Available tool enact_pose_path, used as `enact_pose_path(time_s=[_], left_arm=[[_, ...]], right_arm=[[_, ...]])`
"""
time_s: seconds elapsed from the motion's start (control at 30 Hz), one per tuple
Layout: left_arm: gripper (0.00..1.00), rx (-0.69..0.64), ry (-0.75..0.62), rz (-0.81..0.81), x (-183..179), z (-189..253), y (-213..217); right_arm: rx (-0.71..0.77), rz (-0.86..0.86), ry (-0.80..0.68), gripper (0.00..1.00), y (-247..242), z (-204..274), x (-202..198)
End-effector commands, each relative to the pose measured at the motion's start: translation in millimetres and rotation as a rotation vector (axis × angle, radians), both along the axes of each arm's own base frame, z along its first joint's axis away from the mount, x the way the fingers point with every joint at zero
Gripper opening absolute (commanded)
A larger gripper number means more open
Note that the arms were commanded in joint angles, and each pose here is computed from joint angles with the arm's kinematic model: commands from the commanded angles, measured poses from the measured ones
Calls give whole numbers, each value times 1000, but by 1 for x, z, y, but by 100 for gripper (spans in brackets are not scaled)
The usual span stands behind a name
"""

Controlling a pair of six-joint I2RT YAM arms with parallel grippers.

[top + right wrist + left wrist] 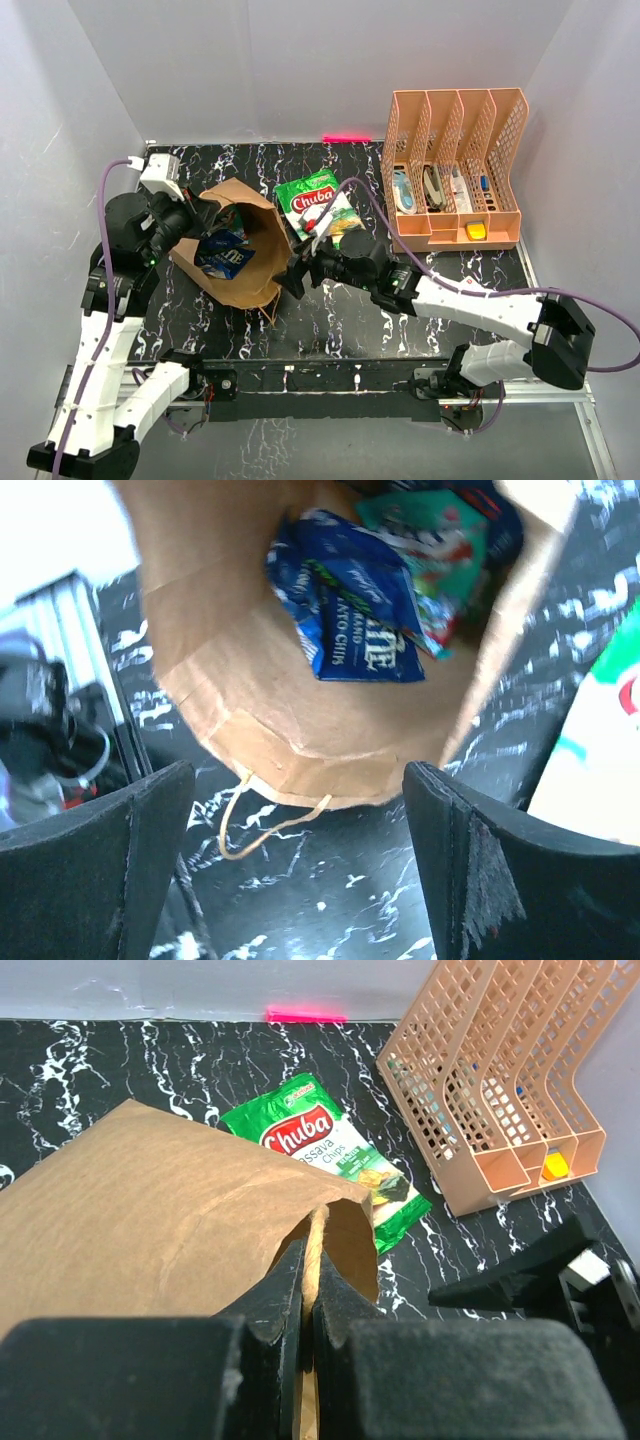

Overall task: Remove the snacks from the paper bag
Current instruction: Take out the snack from the paper bag.

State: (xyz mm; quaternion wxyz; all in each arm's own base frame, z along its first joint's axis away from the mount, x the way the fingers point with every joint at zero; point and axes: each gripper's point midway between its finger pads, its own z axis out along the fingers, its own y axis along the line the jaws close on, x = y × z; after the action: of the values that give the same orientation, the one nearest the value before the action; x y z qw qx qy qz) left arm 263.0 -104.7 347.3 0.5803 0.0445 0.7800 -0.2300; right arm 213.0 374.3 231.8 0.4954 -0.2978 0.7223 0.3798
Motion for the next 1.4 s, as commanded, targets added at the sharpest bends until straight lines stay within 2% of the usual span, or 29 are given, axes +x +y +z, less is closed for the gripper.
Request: enact_pose_path(time_s=[0.0, 0.07, 0.13, 0.43, 0.57, 0.7, 0.93, 1.1, 1.2, 1.37], left_arm=[[0, 20, -69, 35, -5, 22, 7], [0, 20, -73, 35, -6, 22, 8], [0, 19, -74, 38, -8, 22, 8], [0, 16, -58, 54, -13, 17, 8], [0, 19, -53, 43, -15, 13, 5], [0, 27, -54, 49, -16, 11, 6], [0, 53, -64, 64, -19, 12, 9], [0, 41, -63, 54, -19, 12, 6], [0, 33, -61, 49, -19, 12, 5], [0, 27, -47, 65, -17, 9, 6]], right_arm=[[-50, 330, -516, 88, 28, 44, -26], [-41, 378, -655, 90, 39, 54, -29], [-56, 425, -734, 90, 55, 53, -27], [-213, 416, -942, 88, 125, 31, 28], [-318, 409, -1024, 85, 144, 8, 54], [-386, 417, -1059, 84, 157, -10, 75], [-444, 456, -1092, 90, 171, -34, 103], [-435, 557, -1090, 89, 188, -53, 98], [-431, 559, -1073, 80, 193, -61, 101], [-344, 496, -1031, 53, 193, -48, 98]])
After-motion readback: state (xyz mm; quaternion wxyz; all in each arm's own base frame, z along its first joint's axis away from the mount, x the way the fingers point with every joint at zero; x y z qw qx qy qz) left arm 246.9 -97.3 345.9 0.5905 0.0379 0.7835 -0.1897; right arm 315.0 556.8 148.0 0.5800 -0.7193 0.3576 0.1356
